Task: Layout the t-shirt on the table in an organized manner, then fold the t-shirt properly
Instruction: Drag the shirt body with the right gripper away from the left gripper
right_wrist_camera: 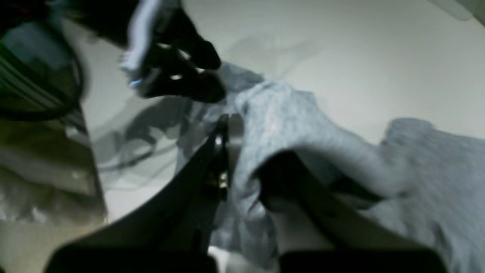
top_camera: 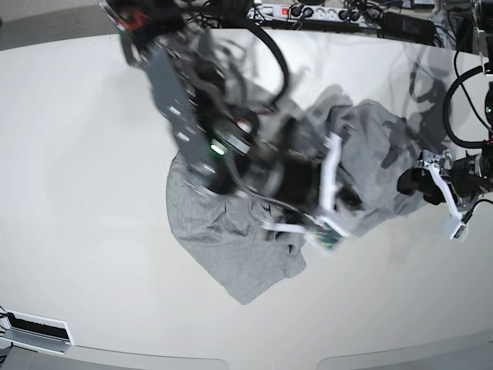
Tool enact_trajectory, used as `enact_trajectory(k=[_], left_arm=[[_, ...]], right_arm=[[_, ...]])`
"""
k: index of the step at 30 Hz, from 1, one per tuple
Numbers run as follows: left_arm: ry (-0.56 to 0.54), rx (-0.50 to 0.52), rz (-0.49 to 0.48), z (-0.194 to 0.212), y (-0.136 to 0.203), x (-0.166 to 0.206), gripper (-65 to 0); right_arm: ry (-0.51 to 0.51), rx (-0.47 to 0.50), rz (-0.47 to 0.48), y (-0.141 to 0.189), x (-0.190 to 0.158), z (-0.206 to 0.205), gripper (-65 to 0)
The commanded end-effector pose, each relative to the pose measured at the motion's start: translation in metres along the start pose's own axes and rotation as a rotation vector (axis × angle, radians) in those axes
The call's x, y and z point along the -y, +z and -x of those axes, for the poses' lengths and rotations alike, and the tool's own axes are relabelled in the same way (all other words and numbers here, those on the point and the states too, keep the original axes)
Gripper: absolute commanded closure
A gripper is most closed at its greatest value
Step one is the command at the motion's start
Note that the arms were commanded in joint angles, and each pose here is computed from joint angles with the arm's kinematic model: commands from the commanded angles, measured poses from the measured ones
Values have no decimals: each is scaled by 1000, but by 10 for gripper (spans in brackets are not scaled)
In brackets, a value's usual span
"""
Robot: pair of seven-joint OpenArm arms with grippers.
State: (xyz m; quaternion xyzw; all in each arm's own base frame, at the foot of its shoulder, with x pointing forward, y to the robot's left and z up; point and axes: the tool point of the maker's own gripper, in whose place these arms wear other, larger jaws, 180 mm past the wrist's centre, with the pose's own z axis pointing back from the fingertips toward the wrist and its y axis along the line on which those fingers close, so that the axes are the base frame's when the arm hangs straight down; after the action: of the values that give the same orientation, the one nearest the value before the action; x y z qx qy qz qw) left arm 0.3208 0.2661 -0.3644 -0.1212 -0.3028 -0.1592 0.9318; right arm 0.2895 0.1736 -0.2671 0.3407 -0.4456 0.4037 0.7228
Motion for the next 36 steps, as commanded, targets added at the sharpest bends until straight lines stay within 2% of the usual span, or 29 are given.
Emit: enact_trajectory(k=[1, 4, 5, 6, 9, 10, 11, 14, 16, 20, 23, 26, 28, 33, 36], left_arm=[[-20, 47, -11, -17, 9, -6, -430], [-24, 46, -11, -17, 10, -6, -430], [-24, 46, -12, -17, 10, -7, -430], [-21, 50, -7, -18, 11, -6, -430], [-16, 72, 53, -22, 12, 4, -430], [-19, 83, 86, -24, 12, 10, -430], [-19, 91, 118, -25, 13, 16, -430], [-55, 121, 247, -30, 18, 39, -430], [-37, 136, 323, -33, 22, 52, -430], [12, 149, 443, -35, 28, 73, -430], [24, 152, 466, -33, 24, 81, -430], [33, 142, 475, -27, 14, 90, -430], [37, 120, 473, -19, 6, 96, -430], [45, 100, 471, -9, -4, 105, -430], [46, 107, 470, -10, -4, 105, -430]], right_arm=[[31, 15, 18, -4, 13, -14, 0], [23, -33, 75, -22, 45, -17, -4], [20, -52, 102, -26, 56, -17, -55], [19, -67, 116, -29, 64, -17, -136], [24, -87, 141, -34, 81, -21, -434], [26, -92, 149, -34, 86, -22, -495], [30, -96, 157, -34, 90, -25, -521], [55, -164, 215, -29, 105, -24, -523], [70, -203, 267, -23, 118, -24, -522], [50, -183, 228, -10, 116, -28, -519], [-11, -196, 134, -1, 101, -14, -469], [-45, -253, 69, 12, 92, 25, -394], [-68, -300, 87, 22, 95, 60, -372], [-112, -333, 272, 52, 123, 120, -377], [-135, -345, 281, 59, 120, 138, -377]])
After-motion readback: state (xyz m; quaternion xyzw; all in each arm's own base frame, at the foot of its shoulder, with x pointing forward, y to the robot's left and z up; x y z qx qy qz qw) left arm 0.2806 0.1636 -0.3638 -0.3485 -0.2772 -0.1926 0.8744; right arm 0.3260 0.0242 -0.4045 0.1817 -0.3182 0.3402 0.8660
